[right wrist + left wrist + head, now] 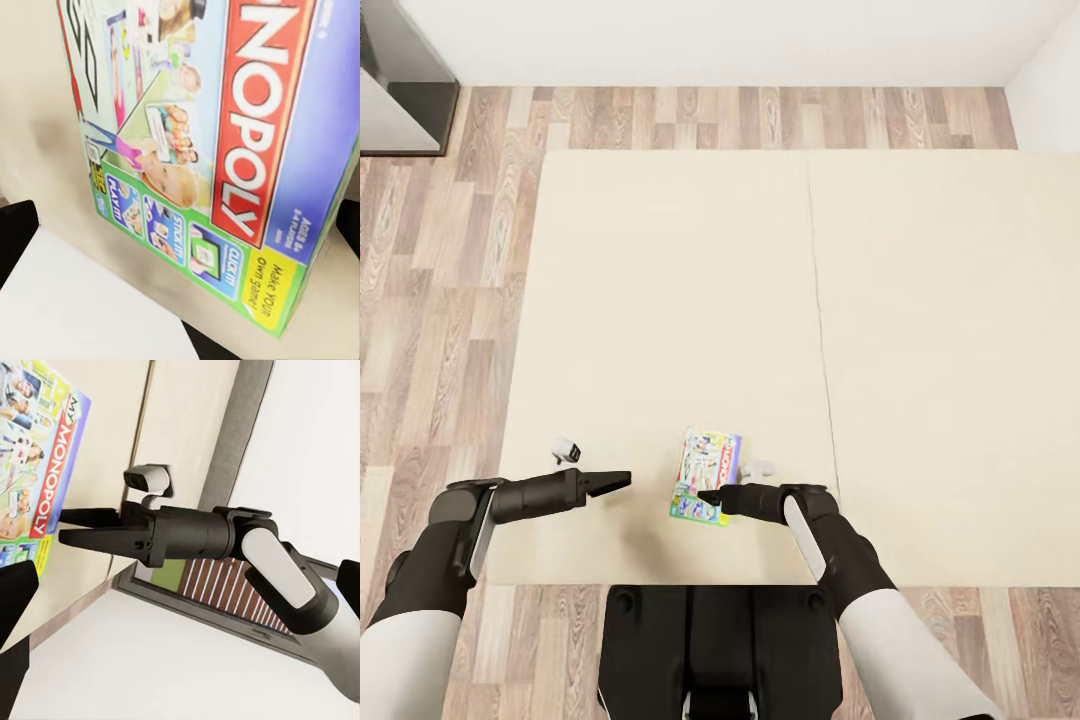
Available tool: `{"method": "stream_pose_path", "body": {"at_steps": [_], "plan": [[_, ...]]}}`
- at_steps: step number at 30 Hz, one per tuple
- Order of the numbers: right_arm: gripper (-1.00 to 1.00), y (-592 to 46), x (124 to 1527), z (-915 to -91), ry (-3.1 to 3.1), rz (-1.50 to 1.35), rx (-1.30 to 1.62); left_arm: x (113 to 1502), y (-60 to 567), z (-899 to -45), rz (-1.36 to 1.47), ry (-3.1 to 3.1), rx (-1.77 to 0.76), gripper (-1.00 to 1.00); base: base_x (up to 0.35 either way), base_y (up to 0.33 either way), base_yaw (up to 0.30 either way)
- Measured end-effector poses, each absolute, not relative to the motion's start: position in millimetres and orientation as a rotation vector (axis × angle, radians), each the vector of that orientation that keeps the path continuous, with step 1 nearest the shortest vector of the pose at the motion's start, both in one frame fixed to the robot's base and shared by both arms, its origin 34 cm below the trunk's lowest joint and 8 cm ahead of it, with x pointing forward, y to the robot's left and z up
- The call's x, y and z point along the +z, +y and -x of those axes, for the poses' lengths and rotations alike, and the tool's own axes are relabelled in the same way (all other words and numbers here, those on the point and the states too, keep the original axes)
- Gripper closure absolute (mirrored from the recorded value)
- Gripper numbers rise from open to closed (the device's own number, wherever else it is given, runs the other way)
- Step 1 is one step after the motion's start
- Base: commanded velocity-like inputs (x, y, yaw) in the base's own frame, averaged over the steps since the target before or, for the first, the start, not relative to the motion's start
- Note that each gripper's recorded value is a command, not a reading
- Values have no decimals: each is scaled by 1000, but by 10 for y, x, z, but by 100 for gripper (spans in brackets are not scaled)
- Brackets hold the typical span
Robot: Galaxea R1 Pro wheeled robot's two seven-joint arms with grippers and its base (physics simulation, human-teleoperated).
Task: Put all the toys in the child's room - the three board games (two on the bed and one on the table), the two jigsaw puzzles on the table, and the tennis ball on the table - inside the toy box on the table in the child's room.
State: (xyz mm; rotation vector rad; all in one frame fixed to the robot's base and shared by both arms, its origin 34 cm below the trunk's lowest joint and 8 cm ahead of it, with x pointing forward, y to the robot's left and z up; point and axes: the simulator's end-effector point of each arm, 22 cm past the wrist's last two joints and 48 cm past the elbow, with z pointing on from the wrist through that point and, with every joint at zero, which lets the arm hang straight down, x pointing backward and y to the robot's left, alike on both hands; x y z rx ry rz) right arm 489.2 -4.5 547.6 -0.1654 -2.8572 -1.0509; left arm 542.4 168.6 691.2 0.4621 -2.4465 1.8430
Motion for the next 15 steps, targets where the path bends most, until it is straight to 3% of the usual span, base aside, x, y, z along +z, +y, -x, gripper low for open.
{"method": "stream_pose_path", "body": {"at_steps": [15], "plan": [[-100, -46, 5476, -4891, -2858, 165, -1051, 6914, 1686, -5425, -463, -2446, 1844, -100, 0, 113, 0]]}}
